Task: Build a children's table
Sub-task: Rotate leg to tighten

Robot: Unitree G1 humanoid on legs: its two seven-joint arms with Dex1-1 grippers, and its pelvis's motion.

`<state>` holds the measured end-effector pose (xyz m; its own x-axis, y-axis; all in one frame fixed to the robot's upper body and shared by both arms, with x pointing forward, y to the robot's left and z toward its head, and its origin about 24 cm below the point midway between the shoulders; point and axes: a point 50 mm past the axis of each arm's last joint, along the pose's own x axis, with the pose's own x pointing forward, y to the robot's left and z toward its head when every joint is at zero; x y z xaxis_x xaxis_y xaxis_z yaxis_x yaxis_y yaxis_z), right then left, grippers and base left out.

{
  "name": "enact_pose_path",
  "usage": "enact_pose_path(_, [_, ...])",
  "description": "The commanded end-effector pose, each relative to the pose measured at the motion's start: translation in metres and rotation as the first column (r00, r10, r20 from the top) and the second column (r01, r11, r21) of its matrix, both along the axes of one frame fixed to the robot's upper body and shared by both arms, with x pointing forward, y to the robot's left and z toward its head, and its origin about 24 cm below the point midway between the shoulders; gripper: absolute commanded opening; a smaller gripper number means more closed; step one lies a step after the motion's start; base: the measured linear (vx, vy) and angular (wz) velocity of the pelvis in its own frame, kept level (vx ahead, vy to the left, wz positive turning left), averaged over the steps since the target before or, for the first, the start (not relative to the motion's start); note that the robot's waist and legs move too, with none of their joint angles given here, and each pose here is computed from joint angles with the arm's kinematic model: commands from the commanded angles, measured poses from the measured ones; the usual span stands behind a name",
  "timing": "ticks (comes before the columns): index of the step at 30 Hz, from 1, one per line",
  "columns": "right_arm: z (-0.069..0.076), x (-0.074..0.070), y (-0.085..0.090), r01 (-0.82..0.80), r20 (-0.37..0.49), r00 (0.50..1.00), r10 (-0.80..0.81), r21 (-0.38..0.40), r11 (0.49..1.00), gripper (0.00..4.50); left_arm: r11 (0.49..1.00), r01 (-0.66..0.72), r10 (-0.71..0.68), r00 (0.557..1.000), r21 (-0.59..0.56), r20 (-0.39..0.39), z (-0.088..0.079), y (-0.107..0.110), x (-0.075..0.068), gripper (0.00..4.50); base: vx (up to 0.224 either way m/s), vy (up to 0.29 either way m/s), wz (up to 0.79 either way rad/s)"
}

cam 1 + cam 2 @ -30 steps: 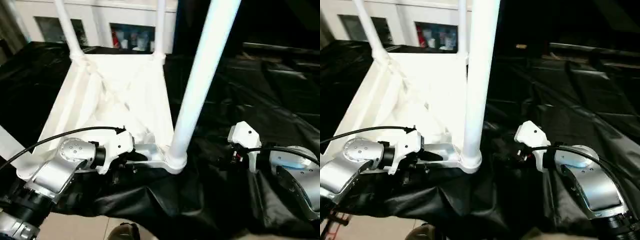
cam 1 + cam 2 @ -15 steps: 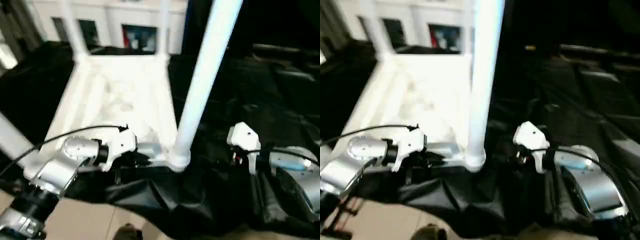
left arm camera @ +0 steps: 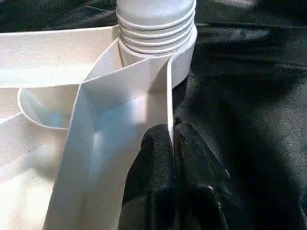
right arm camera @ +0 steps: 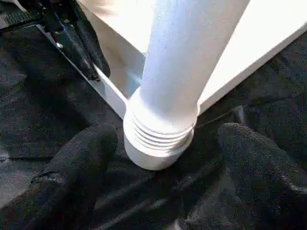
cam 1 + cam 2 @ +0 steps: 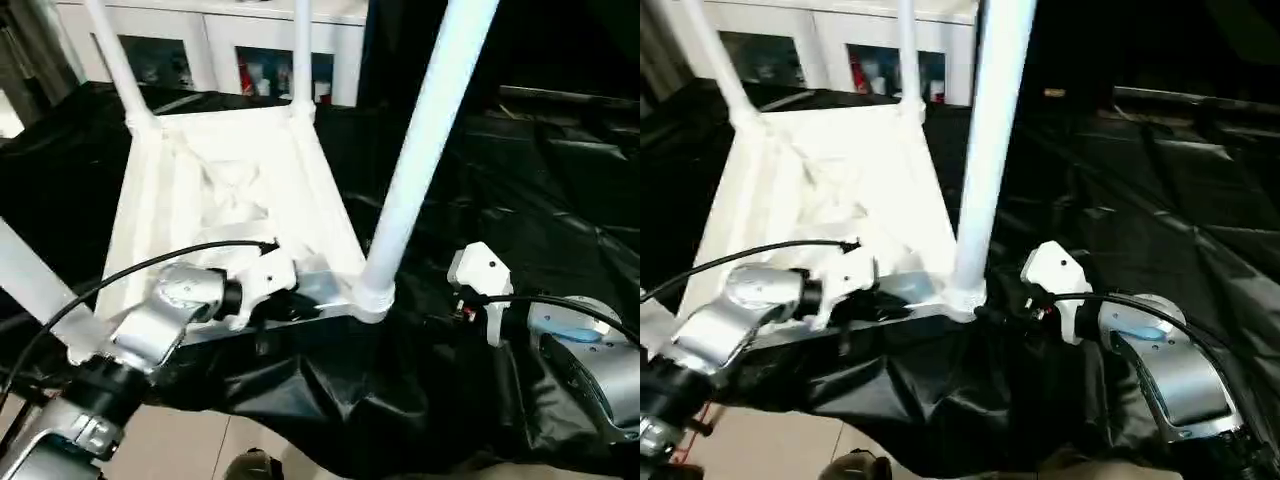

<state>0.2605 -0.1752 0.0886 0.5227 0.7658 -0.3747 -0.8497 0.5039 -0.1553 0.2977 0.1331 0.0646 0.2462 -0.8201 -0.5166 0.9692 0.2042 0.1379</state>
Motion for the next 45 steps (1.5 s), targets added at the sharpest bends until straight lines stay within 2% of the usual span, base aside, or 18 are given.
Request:
enact_pose_path(1, [0.002, 0.000, -0.001, 0.009, 0.006, 1.000, -0.009, -0.006, 1.000, 4.03, 0.999, -0.034, 0.034, 0.999, 0.017, 0.013, -0.001, 0.002, 0.005, 0.00, 0.000, 0.000, 0.00])
enact_pose_path(2, [0.002, 0.000, -0.001, 0.008, 0.004, 1.000, -0.008, -0.006, 1.000, 4.10, 0.999, -0.040, 0.040, 0.999, 0.014, 0.012, -0.001, 0.002, 0.007, 0.28, 0.000, 0.000, 0.00])
enact_pose_path(7, [0.002, 0.000, 0.000, 0.010, 0.005, 1.000, -0.010, -0.005, 1.000, 4.14, 0.997, -0.064, 0.064, 0.998, 0.034, 0.003, -0.004, 0.003, 0.009, 0.69, 0.000, 0.000, 0.00])
enact_pose_path(20, [0.001, -0.002, -0.001, 0.019, 0.004, 1.000, -0.019, -0.004, 1.000, 4.14, 0.996, -0.074, 0.074, 0.997, 0.042, -0.013, -0.009, -0.001, 0.015, 0.69, 0.000, 0.000, 0.00])
enact_pose_path(23, [0.001, -0.002, -0.001, 0.029, 0.011, 1.000, -0.028, -0.009, 1.000, 4.14, 0.997, -0.067, 0.068, 0.997, 0.046, -0.027, -0.010, -0.001, 0.014, 0.43, 0.000, 0.000, 0.00])
enact_pose_path(26, [0.000, 0.001, 0.000, 0.044, 0.016, 0.999, -0.044, -0.007, 0.999, 4.14, 0.997, -0.060, 0.062, 0.998, 0.052, -0.033, -0.011, -0.001, 0.013, 0.09, 0.000, 0.000, 0.00])
enact_pose_path(28, [-0.001, 0.002, 0.002, 0.051, 0.021, 0.998, -0.051, -0.005, 0.999, 4.14, 0.997, -0.065, 0.066, 0.998, 0.042, -0.017, -0.010, -0.001, 0.014, 0.02, 0.000, 0.000, 0.00])
enact_pose_path(33, [-0.003, 0.008, 0.005, 0.091, 0.035, 0.995, -0.091, -0.003, 0.996, 4.14, 0.997, -0.072, 0.072, 0.997, -0.012, -0.014, -0.007, -0.005, 0.014, 0.02, 0.000, 0.000, 0.00])
enact_pose_path(45, [-0.009, 0.020, 0.015, 0.140, 0.054, 0.989, -0.140, 0.015, 0.990, 4.14, 0.998, -0.067, 0.066, 0.997, -0.013, -0.025, -0.008, -0.006, 0.012, 0.02, 0.000, 0.000, 0.00])
